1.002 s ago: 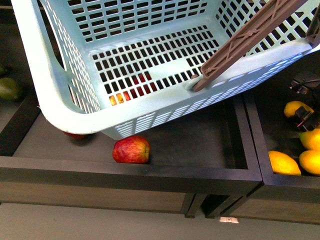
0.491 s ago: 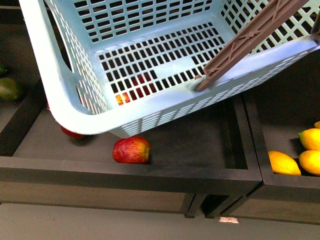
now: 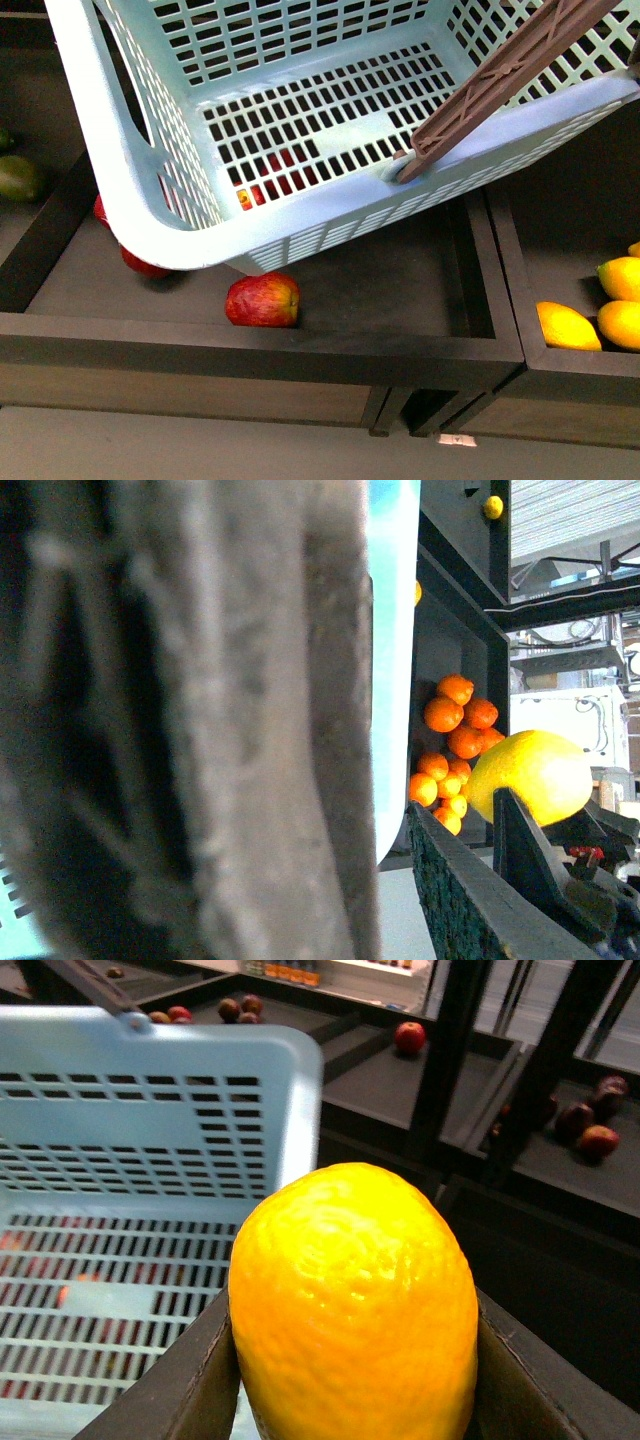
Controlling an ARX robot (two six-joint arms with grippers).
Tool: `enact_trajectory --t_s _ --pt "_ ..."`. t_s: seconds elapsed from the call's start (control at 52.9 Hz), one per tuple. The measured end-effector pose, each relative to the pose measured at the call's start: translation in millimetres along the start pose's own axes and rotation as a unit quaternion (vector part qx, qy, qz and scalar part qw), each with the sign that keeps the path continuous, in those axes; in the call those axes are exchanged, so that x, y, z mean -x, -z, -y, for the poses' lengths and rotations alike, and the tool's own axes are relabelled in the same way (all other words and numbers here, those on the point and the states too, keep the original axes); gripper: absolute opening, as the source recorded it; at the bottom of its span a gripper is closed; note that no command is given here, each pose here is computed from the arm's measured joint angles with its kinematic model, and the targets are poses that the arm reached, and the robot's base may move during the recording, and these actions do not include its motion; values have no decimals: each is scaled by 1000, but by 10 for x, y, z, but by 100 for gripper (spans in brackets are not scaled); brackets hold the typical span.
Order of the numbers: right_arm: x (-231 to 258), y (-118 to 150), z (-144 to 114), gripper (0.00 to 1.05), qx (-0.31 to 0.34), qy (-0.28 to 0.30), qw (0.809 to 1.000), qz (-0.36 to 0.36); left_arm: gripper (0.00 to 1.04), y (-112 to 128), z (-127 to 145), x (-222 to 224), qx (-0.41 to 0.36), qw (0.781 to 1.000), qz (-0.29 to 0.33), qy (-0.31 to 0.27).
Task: Pick lemon and mango into basket
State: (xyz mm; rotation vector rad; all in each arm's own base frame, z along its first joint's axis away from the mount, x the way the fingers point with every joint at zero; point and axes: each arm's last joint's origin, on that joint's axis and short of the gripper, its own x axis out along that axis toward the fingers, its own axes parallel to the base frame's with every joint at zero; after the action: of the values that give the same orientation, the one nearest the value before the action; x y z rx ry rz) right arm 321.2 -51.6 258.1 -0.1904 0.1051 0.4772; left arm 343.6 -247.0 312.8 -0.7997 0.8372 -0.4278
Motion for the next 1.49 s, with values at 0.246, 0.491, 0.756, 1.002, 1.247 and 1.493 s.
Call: enact_trajectory --t_s 0.246,0.491,0.756,1.002,1.247,1.493 --pt "-250 -88 -505 53 1 -23 1000 -8 28 0 0 0 0 1000 0 0" --pt "-526 -28 -826 53 -10 -16 999 -33 28 0 -1 -1 0 1000 0 0" --pt "-610 -18 -832 90 -34 34 998 -37 28 1 -4 -6 0 1000 -1 -1" --pt "-253 -89 -647 96 -67 135 988 -12 28 5 -16 -24 0 1000 -1 -3" --pt "164 -116 -598 86 -87 238 967 43 28 3 -17 -24 -1 1000 0 -4" --pt "555 335 -953 31 -89 236 967 48 28 8 -9 -26 -3 1000 0 -3"
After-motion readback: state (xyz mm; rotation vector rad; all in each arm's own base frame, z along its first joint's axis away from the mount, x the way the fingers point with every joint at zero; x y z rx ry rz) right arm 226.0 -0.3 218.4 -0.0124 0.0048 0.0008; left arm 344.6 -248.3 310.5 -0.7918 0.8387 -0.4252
